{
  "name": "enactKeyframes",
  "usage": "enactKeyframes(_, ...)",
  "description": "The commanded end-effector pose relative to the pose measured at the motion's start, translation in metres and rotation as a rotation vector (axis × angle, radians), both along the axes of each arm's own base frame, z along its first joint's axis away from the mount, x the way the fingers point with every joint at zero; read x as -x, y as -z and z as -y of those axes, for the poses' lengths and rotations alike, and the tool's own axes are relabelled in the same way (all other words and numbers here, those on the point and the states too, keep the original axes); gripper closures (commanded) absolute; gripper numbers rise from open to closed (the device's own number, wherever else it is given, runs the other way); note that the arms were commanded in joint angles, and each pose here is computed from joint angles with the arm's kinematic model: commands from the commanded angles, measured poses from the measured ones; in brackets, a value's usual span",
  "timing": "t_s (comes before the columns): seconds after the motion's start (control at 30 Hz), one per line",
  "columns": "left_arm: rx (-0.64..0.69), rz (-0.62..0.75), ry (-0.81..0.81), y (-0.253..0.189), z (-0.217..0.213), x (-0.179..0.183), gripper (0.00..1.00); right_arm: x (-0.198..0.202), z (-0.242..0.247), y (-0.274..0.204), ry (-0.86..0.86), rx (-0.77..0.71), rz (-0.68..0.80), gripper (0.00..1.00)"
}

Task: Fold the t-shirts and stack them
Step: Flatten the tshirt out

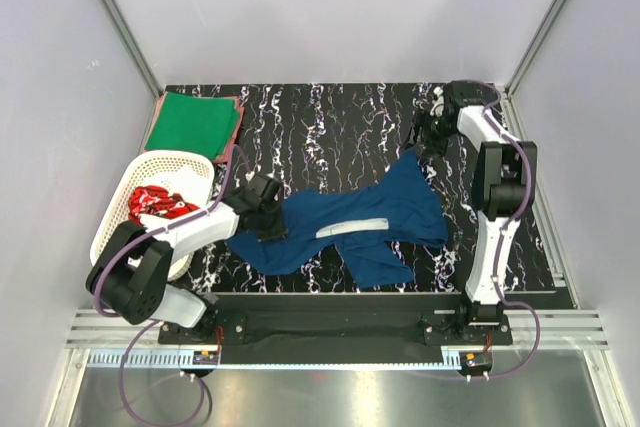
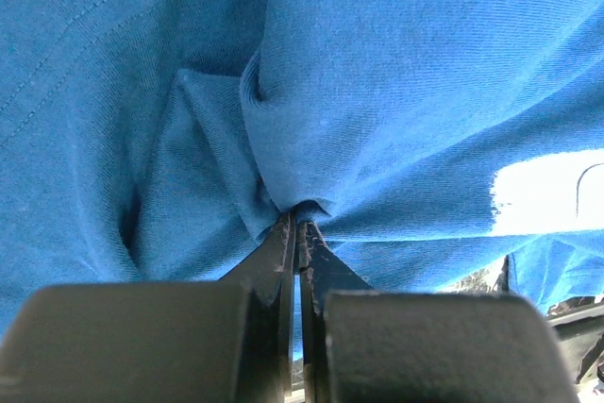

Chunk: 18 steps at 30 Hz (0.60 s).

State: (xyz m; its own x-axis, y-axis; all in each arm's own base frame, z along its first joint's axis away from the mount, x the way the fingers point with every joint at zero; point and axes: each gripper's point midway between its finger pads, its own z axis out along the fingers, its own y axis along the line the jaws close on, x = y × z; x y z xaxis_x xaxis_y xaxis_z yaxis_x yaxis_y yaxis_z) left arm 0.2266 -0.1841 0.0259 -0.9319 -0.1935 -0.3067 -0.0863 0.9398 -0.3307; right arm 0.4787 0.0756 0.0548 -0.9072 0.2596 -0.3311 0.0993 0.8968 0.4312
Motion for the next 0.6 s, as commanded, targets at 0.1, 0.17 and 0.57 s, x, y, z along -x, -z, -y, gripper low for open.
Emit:
enactKeyframes(0.1, 0.024, 0.055, -0.009, -0.015, 0.004, -0.008, 1.00, -0.026, -0.008, 0.005, -0.108, -0.022, 0.000, 0.28)
enactKeyframes(0.17, 0.029, 0.065, -0.006, -0.019, 0.007, -0.013, 1.00, -0.034, -0.019, -0.005, -0.151, -0.087, 0.037, 0.31)
enactKeyframes(0.57, 0.042, 0.342, -0.119, -0.167, 0.004, -0.108, 1.00, -0.080, 0.007, -0.193, -0.027, 0.062, 0.461, 1.00)
